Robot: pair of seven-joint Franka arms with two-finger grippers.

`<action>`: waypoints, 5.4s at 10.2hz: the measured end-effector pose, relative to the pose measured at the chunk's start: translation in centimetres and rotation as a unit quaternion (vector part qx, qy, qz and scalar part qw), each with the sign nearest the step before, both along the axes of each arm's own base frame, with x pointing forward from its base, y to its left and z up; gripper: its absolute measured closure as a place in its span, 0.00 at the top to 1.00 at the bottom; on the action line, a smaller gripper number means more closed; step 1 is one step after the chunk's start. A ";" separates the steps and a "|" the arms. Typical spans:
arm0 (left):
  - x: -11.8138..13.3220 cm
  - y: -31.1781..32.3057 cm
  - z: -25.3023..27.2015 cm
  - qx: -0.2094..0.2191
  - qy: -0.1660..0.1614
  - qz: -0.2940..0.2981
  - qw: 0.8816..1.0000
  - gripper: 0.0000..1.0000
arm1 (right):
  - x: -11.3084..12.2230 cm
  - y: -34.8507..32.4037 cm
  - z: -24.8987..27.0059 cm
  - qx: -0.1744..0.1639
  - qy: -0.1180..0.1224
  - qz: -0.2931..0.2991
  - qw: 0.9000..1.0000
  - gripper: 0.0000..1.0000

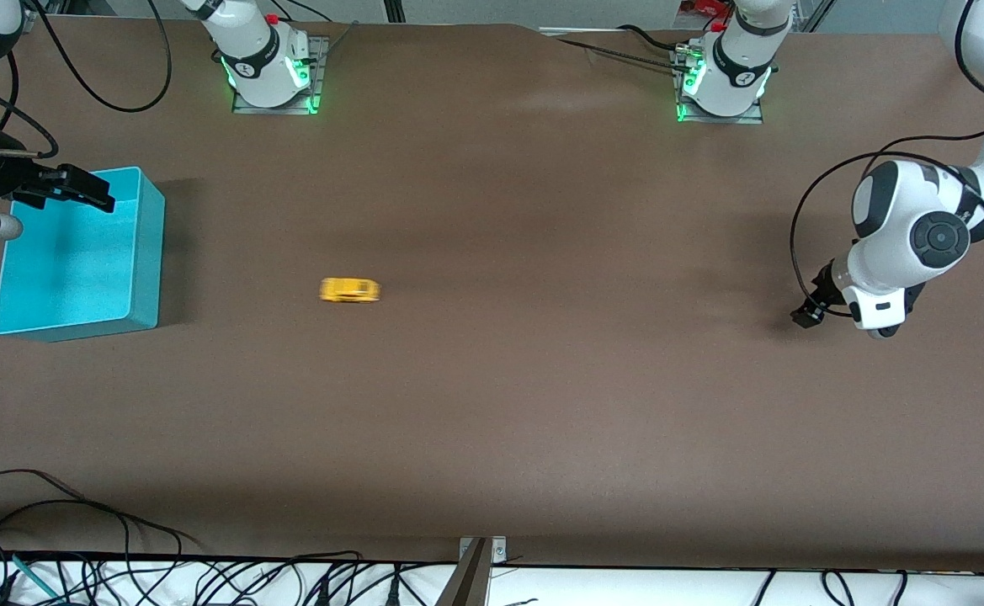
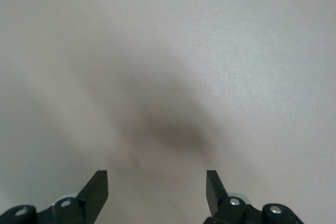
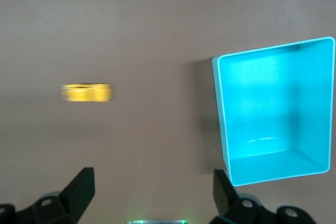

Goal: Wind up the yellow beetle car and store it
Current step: 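Raise the left gripper while the right gripper moves toward the car, then lower the right gripper over the car beside the bin, then close the right gripper on the yellow car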

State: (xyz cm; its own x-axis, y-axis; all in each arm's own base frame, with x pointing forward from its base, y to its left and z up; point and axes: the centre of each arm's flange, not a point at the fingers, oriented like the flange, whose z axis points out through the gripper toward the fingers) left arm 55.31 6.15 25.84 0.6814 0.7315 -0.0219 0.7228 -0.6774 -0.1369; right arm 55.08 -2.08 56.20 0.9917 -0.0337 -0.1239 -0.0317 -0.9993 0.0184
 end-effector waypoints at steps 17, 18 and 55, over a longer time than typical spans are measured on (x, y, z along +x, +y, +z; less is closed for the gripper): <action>2.5 -4.9 19.7 -0.040 -0.022 -0.337 0.940 0.98 | 1.2 -1.6 -2.5 -0.007 0.013 -0.012 1.000 1.00; 2.5 -4.7 19.6 -0.041 -0.021 -0.339 0.940 0.98 | 1.5 -1.7 -2.6 -0.007 0.003 -0.013 1.000 1.00; 3.6 -4.0 23.5 -0.032 -0.043 -0.416 0.908 1.00 | -4.4 -6.2 -35.4 -0.073 -0.001 -0.589 0.805 0.39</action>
State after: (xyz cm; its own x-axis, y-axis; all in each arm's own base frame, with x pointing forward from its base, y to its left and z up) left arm 58.92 2.12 49.38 0.9987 -0.0372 0.0338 -0.0357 -0.9983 -0.0451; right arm 50.67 -8.25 20.79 0.2606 -0.9649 -0.0315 -0.9559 -0.2625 0.1318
